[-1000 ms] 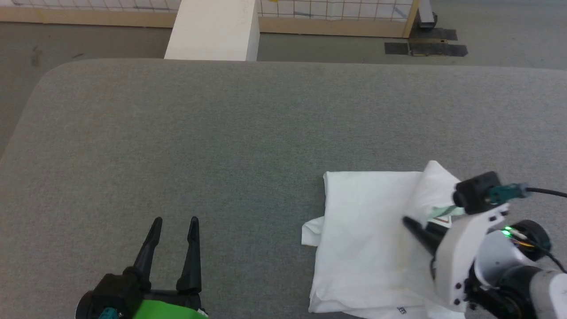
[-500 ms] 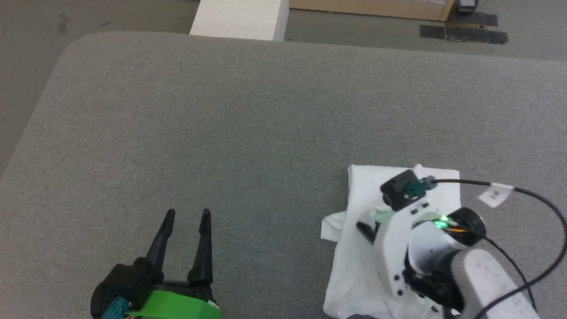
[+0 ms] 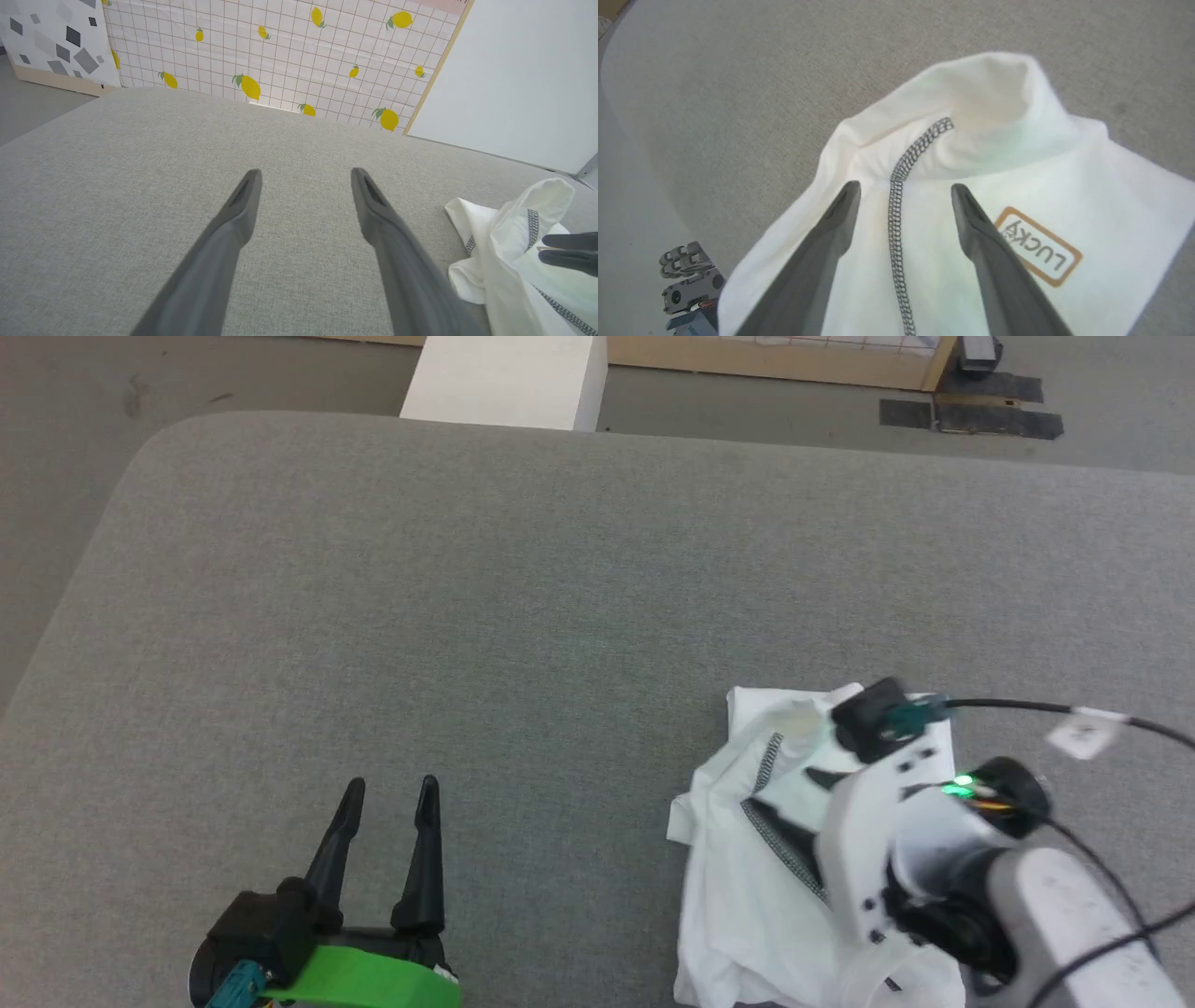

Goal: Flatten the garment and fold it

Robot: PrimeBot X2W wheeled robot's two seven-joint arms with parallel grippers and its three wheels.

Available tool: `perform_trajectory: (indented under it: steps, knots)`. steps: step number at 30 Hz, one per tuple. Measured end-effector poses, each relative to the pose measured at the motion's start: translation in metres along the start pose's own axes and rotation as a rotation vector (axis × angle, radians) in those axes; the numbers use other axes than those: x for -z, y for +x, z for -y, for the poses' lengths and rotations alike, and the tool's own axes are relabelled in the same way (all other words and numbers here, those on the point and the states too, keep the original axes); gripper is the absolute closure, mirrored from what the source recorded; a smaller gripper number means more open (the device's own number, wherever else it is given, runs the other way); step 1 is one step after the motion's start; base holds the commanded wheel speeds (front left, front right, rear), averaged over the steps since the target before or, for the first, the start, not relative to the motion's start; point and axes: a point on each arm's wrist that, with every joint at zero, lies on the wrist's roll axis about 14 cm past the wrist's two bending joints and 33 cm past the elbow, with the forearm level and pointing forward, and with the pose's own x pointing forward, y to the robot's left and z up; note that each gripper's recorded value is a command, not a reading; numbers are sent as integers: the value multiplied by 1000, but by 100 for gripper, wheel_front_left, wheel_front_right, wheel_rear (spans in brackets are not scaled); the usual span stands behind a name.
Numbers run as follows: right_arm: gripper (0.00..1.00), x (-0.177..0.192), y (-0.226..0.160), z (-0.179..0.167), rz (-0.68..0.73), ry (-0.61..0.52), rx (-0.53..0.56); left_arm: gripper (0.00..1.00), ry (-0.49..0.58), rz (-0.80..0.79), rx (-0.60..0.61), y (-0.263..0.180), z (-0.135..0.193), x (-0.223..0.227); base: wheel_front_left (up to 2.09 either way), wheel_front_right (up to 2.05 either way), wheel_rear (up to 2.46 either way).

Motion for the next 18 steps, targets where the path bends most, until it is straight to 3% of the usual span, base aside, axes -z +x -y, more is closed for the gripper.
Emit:
perform_trajectory:
  steps: [10,18]
  knots:
    - [0,2,-72,81,142,174,267,0,7,-10,37,11,8,5,0,0,0]
    - [0,44,-63,94,89,326,333,0,39,-31,62,18,11,12,0,0,0]
